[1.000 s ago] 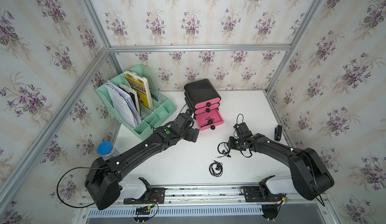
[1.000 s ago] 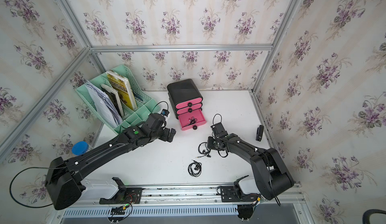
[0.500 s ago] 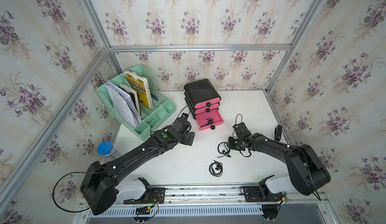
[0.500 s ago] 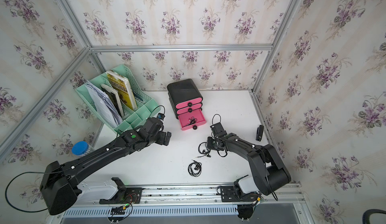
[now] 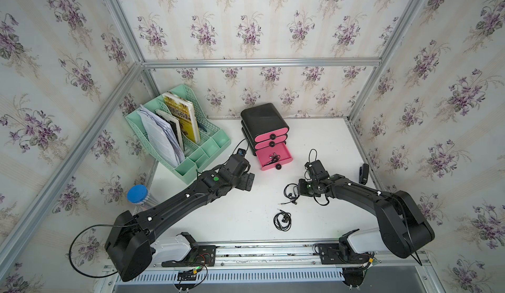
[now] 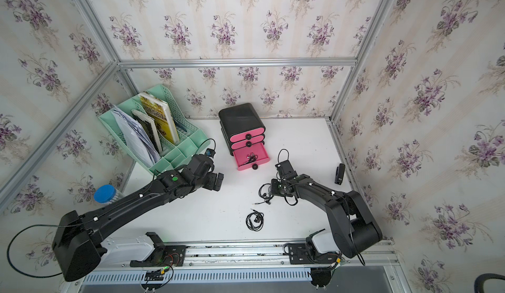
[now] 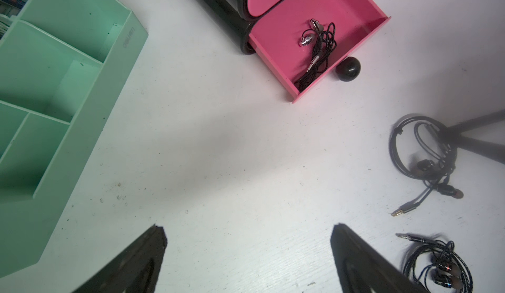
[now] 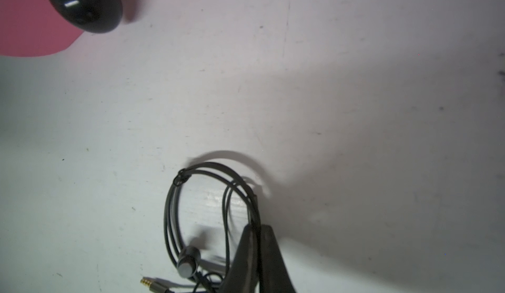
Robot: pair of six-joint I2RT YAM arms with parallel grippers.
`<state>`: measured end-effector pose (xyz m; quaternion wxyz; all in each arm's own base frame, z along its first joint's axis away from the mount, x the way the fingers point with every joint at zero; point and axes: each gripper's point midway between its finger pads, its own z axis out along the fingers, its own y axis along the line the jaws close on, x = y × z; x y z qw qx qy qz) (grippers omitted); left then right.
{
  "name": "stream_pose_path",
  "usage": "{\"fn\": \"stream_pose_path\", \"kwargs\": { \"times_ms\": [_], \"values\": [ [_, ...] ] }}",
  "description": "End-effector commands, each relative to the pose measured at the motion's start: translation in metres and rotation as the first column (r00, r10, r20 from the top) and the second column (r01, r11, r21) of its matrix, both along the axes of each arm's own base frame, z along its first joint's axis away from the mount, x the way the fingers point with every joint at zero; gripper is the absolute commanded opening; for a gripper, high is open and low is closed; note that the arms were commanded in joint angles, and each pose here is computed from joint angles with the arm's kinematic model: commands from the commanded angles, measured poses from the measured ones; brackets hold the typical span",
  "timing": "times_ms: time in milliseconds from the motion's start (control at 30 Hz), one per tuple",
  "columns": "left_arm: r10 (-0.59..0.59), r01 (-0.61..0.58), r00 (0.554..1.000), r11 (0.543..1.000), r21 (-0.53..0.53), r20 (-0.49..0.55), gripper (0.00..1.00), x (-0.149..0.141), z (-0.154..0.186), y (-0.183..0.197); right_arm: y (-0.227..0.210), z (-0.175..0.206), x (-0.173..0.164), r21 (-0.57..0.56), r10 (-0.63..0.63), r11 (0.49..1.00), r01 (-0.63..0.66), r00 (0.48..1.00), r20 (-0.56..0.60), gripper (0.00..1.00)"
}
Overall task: Place the wired earphones into the drawer by color
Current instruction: Pick up the wired earphones from the center of the board, then place the wired earphones in the drawer.
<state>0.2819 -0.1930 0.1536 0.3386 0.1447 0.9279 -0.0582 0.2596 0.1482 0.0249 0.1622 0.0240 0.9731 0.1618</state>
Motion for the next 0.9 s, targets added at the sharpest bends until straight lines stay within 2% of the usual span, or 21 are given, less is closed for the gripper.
{"fn": "stream_pose_path", "kwargs": {
  "times_ms": [0, 433, 667, 867],
  "values": [
    [0.022, -0.022, 1.000, 1.000, 0.011, 0.008, 0.99, 0.000, 0.001, 0.005, -0.002, 0.009, 0.003, -0.005, 0.001, 1.000, -0.001, 0.999, 0.039, 0.00],
    [0.054, -0.054, 0.998, 0.998, 0.009, 0.017, 0.99, 0.000, 0.002, 0.011, 0.005, 0.094, 0.036, 0.095, -0.046, 0.995, 0.017, 0.949, 0.313, 0.00],
    [0.117, -0.117, 0.993, 0.993, 0.016, 0.033, 0.99, -0.003, 0.006, 0.025, 0.014, 0.125, 0.061, 0.133, -0.076, 0.991, 0.026, 0.919, 0.388, 0.00],
    [0.145, -0.145, 0.989, 0.989, 0.005, 0.040, 0.99, -0.009, 0.008, 0.034, 0.029, 0.143, 0.092, 0.220, -0.148, 0.974, 0.056, 0.890, 0.431, 0.00]
  ]
}}
